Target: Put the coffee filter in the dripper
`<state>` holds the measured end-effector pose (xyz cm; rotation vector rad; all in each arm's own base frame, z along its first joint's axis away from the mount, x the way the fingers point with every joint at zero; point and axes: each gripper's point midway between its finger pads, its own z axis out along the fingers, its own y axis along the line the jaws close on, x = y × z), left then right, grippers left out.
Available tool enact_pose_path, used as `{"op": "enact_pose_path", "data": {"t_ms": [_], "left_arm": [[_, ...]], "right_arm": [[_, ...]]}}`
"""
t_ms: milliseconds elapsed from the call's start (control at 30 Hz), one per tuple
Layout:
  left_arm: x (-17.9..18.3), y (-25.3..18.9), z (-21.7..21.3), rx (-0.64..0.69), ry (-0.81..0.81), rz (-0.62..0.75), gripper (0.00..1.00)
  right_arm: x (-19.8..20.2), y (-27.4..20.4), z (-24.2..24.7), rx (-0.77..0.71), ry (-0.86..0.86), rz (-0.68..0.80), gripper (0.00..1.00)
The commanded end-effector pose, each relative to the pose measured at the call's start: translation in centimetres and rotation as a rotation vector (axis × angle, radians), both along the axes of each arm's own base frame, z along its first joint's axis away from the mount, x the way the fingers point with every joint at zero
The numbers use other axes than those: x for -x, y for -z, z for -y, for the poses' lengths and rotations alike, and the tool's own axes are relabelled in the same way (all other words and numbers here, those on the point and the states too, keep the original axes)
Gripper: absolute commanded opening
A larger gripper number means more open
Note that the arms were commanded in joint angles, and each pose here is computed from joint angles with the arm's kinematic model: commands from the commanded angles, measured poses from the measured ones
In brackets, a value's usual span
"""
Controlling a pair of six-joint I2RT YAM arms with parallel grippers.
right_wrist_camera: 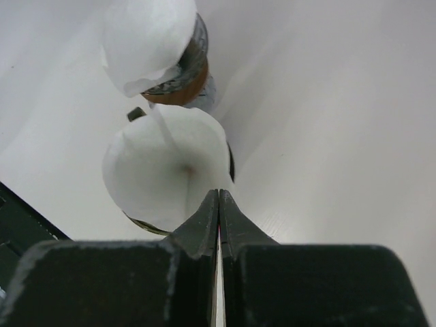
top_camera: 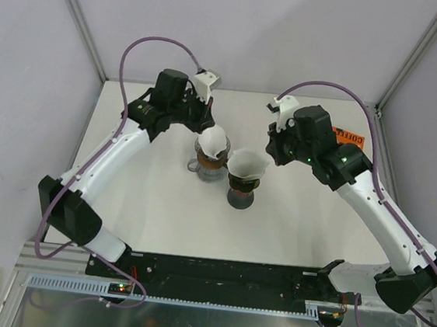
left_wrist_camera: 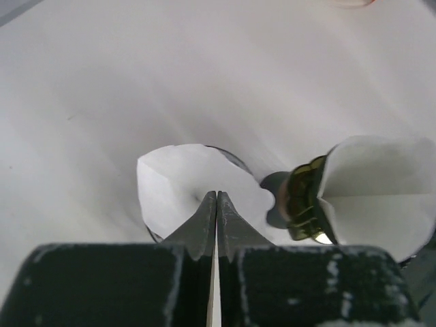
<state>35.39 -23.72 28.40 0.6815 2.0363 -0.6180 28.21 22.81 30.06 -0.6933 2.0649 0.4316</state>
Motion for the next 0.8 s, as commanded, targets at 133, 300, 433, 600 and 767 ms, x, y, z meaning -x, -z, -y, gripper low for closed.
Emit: {"op": "enact_pose_path", "data": {"t_ms": [133, 300, 433, 600, 767], "left_arm": [[-2.3, 4.0, -0.9, -0.284, 0.061, 0.041, 0.0], [-2.4, 5.7, -0.5, -0.331, 0.093, 0.02, 0.0], [-2.4, 6.9, 0.1, -0.346, 0.119, 0.003, 0.0], [-2.4, 7.8, 0.9, -0.368, 0.144, -0.004, 0.0], [-1.7, 9.5, 1.4, -0.399, 0.181, -0.037, 0.0]], "right_arm": [[-1.2, -2.0, 4.5, -0.076, 0.148, 0.043, 0.0], [-2.8, -1.2, 10.3, -0.05, 0.36, 0.045, 0.11], [-3.3, -1.1, 13.8, -0.063, 0.477, 0.078, 0.44], [-3.2, -1.4, 15.9, -0.094, 0.542, 0.133, 0.82], [-3.1, -0.8, 16.5, -0.095, 0.549, 0.128, 0.87]]}}
